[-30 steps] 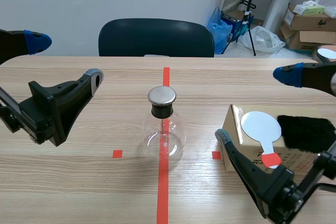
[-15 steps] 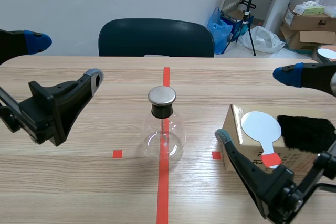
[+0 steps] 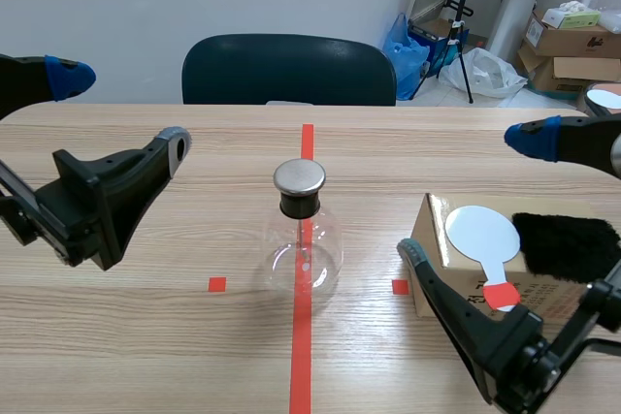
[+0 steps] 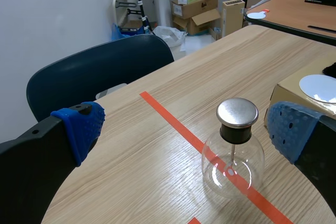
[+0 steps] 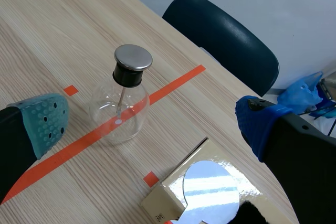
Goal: Do the electroscope experiment
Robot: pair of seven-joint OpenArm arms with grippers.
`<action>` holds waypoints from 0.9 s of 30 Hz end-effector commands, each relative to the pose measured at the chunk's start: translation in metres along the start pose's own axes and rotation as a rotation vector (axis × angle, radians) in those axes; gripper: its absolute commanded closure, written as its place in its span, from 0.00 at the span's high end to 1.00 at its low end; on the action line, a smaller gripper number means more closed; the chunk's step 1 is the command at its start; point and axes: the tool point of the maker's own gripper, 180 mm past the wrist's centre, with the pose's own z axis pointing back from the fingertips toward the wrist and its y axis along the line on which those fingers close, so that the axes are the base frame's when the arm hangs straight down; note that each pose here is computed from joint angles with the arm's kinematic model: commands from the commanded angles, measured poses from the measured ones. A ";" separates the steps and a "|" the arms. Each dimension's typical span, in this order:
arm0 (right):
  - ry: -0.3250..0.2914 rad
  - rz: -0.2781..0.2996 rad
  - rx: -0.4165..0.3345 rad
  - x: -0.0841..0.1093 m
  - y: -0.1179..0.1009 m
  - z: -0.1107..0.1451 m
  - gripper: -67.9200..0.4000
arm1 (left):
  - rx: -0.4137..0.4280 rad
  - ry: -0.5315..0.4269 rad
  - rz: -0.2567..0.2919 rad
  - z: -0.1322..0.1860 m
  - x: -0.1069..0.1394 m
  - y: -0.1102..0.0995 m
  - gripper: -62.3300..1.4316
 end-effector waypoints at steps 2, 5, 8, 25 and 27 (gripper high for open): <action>-0.033 0.008 -0.013 0.011 -0.005 -0.001 1.00 | 0.001 -0.024 -0.005 -0.001 0.007 0.002 1.00; -0.023 0.008 -0.013 0.009 -0.005 -0.001 1.00 | 0.001 -0.024 -0.005 -0.001 0.007 0.002 1.00; -0.023 0.008 -0.013 0.009 -0.005 -0.001 1.00 | 0.001 -0.024 -0.005 -0.001 0.007 0.002 1.00; -0.022 0.008 -0.013 0.009 -0.005 -0.001 1.00 | 0.003 -0.022 -0.005 -0.001 0.006 0.002 1.00; -0.022 0.008 -0.013 0.009 -0.005 -0.001 1.00 | 0.003 -0.022 -0.005 -0.001 0.006 0.002 1.00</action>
